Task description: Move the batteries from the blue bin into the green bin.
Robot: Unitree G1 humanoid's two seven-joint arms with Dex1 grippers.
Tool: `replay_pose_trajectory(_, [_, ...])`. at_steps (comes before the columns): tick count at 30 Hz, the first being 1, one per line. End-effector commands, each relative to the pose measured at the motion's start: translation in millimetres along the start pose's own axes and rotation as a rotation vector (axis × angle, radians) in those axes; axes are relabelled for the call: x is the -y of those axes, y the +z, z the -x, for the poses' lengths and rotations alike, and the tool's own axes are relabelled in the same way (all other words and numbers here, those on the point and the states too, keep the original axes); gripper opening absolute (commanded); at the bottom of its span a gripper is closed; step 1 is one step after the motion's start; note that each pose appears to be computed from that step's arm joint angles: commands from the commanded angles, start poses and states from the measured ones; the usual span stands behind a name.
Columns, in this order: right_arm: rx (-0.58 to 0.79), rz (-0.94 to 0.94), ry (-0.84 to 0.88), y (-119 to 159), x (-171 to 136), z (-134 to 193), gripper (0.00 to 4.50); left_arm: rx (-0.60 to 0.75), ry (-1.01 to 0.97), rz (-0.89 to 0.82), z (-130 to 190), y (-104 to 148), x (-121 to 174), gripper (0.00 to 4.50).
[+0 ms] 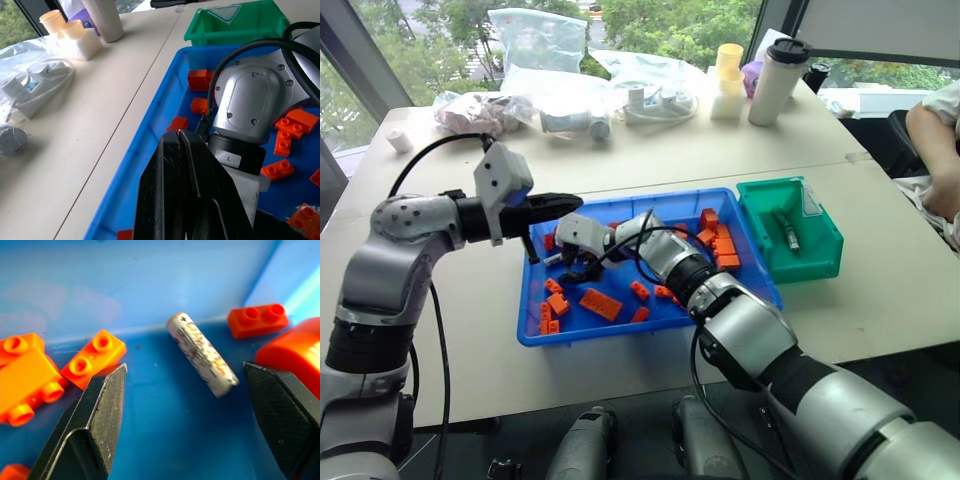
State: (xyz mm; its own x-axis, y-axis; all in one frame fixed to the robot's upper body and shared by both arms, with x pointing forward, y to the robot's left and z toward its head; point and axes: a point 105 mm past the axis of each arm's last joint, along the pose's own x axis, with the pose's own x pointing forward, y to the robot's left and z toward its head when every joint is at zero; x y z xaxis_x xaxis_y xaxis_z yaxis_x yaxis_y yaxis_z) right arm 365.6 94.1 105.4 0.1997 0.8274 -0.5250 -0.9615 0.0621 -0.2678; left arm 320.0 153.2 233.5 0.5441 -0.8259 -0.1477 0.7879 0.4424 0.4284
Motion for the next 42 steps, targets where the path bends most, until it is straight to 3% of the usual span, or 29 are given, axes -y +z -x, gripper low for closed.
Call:
replay_pose_trajectory(1, [0.011, 0.025, 0.013, 12, -2, -4, 3.51, 0.018, 0.033, -0.038, 10, 12, -2, 0.00])
replay_pose_trajectory(3, [-0.001, 0.029, 0.009, 9, -3, -5, 2.98, 0.017, 0.037, -0.038, 11, 13, -2, 0.00])
replay_pose_trajectory(8, [-0.011, 0.024, 0.001, 6, -2, -5, 0.29, 0.014, 0.045, -0.035, 12, 12, -1, 0.00])
replay_pose_trajectory(9, [-0.011, 0.020, -0.004, 6, -1, -4, 0.06, 0.015, 0.046, -0.035, 12, 12, -1, 0.00])
replay_pose_trajectory(12, [0.002, 0.031, -0.059, 7, 11, 5, 0.07, 0.022, 0.047, -0.029, 11, 12, -1, 0.00])
replay_pose_trajectory(16, [0.076, 0.048, -0.155, 17, 34, 50, 0.07, 0.026, 0.029, -0.018, 6, 10, 1, 0.00])
replay_pose_trajectory(24, [0.059, -0.024, -0.513, 5, 29, 217, 0.07, 0.072, -0.053, 0.022, -14, 6, 14, 0.00])
replay_pose_trajectory(29, [-0.099, -0.097, -0.804, -21, 35, 306, 0.07, 0.091, -0.103, 0.037, -25, 3, 20, 0.00])
replay_pose_trajectory(35, [-0.230, -0.180, -0.897, -61, 28, 338, 0.07, 0.112, -0.139, 0.033, -35, 4, 22, 0.00])
replay_pose_trajectory(42, [-0.312, -0.246, -0.930, -96, 20, 348, 0.07, 0.120, -0.147, 0.025, -38, 4, 21, 0.00])
